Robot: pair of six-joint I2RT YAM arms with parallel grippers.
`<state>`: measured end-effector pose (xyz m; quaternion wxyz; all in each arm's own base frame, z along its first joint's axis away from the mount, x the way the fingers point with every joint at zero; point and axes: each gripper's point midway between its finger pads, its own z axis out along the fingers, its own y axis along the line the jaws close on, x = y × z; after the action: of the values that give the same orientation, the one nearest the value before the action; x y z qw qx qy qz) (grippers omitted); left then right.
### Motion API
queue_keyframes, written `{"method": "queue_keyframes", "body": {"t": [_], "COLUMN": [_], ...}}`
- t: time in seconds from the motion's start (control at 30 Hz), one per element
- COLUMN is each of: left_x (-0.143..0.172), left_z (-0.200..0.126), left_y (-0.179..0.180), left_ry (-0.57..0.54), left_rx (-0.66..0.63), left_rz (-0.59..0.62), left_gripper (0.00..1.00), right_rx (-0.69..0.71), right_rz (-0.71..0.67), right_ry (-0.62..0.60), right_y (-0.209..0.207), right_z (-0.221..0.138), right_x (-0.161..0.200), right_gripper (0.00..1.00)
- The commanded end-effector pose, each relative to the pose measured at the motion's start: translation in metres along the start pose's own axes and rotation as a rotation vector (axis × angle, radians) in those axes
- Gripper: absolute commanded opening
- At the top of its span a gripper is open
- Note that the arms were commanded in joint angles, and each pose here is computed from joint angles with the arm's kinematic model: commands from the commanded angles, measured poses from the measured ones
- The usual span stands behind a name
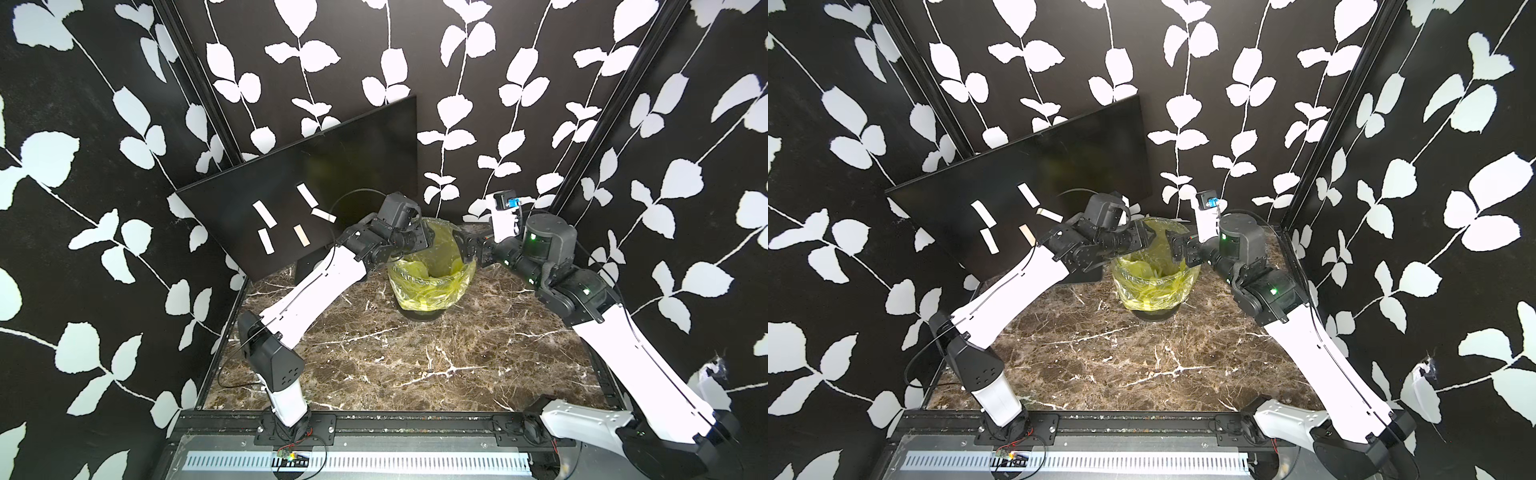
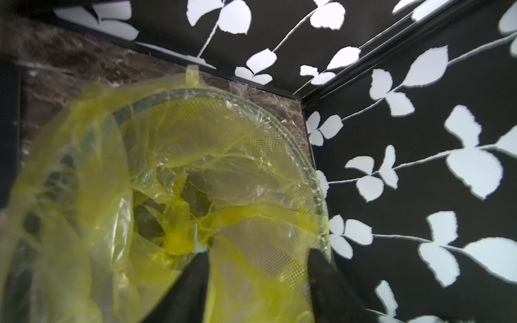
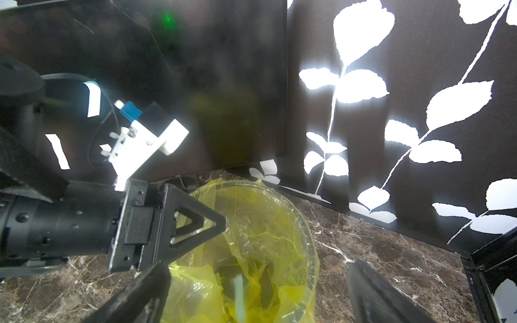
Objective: Remove the sticky note from the monitor
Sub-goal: Place the sticky note in the trash bin, then tear off the sticky note from the monitor.
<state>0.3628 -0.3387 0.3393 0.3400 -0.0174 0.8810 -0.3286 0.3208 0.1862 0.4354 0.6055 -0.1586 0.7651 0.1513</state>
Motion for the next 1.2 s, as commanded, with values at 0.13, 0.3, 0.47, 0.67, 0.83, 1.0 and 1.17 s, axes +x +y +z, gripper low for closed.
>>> {"method": "queue_keyframes", "body": {"t": [0.13,0.3,0.47,0.67,0.83,1.0,1.17], "left_x": [-0.030,-0.062,-0.080,-0.087,-0.102,-0.122,-0.138], "left_z": [-0.059,-0.114,-0.166,-0.194,-0.198,-0.191,-0.184], "left_y": [0.001,0.035,0.082,0.130,0.157,0.168,0.167], "left_ry": [-0.120,-0.228,-0.352,-0.497,-0.584,-0.658,-0.706], "left_rx": [-0.056,-0.128,-0.177,-0.076,0.005,0.103,0.168], "left_rz": [0.081,0.090,0.039,-0.166,-0.270,-0.354,-0.386], "left_gripper": [0.72,0.78,0.80,0.81,0.83,0.83,0.83], "right_rx": [-0.005,-0.055,-0.096,-0.113,-0.128,-0.141,-0.177], "right_rz": [-0.016,0.001,0.021,0.030,0.044,0.050,0.043], "right_ry": [0.002,-0.010,-0.006,-0.004,-0.011,-0.021,-0.029], "right_y": [0.000,0.010,0.018,0.021,0.024,0.026,0.035], "right_z": [0.009,0.014,0.020,0.023,0.025,0.024,0.023], "right_x": [0.002,-0.001,-0.001,-0.002,-0.003,-0.005,-0.004], "right_gripper": [1.00,1.00,1.00,1.00,1.00,1.00,1.00]}}
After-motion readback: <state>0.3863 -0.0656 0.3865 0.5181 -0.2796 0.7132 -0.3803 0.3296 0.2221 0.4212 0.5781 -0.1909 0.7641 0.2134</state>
